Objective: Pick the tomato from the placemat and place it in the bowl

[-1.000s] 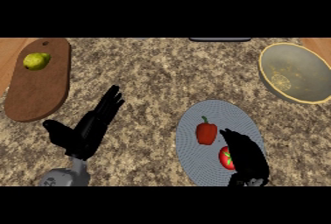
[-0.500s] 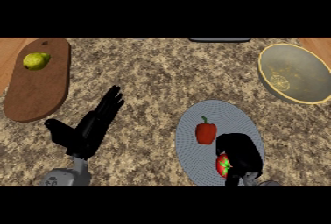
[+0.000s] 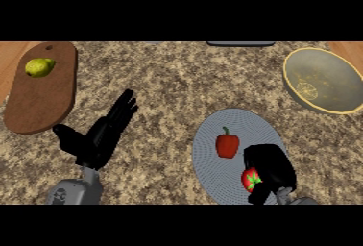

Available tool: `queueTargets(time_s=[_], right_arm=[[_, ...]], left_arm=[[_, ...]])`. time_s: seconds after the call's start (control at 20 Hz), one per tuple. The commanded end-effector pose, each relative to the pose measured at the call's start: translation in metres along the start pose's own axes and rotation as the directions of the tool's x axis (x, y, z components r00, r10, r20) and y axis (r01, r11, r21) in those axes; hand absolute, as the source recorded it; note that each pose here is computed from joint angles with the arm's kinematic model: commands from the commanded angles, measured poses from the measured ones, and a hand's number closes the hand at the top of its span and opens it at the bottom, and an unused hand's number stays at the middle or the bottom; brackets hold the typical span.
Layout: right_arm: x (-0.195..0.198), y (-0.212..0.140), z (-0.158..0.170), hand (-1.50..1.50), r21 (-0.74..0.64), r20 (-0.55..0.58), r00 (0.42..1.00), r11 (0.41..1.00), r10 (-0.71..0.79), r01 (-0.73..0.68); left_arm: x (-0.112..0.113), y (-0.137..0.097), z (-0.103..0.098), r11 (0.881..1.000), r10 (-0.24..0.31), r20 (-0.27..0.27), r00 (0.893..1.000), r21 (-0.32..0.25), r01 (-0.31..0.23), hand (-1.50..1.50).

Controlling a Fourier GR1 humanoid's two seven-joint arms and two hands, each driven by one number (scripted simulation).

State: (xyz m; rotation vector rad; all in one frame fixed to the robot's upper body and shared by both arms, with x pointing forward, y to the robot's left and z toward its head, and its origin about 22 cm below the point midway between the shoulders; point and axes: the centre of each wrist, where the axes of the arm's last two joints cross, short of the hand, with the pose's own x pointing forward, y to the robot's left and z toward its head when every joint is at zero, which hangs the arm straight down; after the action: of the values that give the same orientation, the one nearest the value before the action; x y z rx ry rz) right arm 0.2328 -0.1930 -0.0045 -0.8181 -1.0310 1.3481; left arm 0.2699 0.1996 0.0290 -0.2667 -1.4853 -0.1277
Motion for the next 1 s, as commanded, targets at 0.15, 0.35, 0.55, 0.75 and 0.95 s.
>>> queueTargets(time_s=[0.15, 0.35, 0.55, 0.75, 0.95], right_arm=[[-0.050, -0.035, 0.000, 1.50, -0.034, 0.003, 0.997, 0.996, 0.083, -0.083], [-0.032, -0.032, 0.012, 1.50, -0.152, -0.053, 0.997, 0.986, 0.062, -0.070], [-0.029, -0.086, 0.048, 1.50, -0.254, 0.033, 0.999, 0.967, -0.015, 0.023], [-0.035, -0.111, 0.083, 1.50, -0.379, 0.039, 0.998, 0.923, -0.059, 0.069], [-0.029, -0.149, 0.109, 1.50, -0.494, 0.017, 0.998, 0.868, -0.053, 0.055]], left_arm=[[0.000, 0.016, 0.016, 1.000, -0.012, 0.005, 1.000, 0.009, 0.012, 0.00], [0.000, -0.010, 0.008, 1.000, -0.016, -0.017, 1.000, 0.003, 0.016, 0.00], [-0.003, 0.004, 0.006, 1.000, 0.000, -0.012, 1.000, 0.003, 0.000, 0.00], [0.004, 0.018, 0.010, 1.000, 0.004, -0.012, 1.000, 0.002, -0.004, 0.00], [-0.003, 0.022, 0.014, 1.000, -0.005, 0.002, 1.000, 0.005, 0.005, 0.00]])
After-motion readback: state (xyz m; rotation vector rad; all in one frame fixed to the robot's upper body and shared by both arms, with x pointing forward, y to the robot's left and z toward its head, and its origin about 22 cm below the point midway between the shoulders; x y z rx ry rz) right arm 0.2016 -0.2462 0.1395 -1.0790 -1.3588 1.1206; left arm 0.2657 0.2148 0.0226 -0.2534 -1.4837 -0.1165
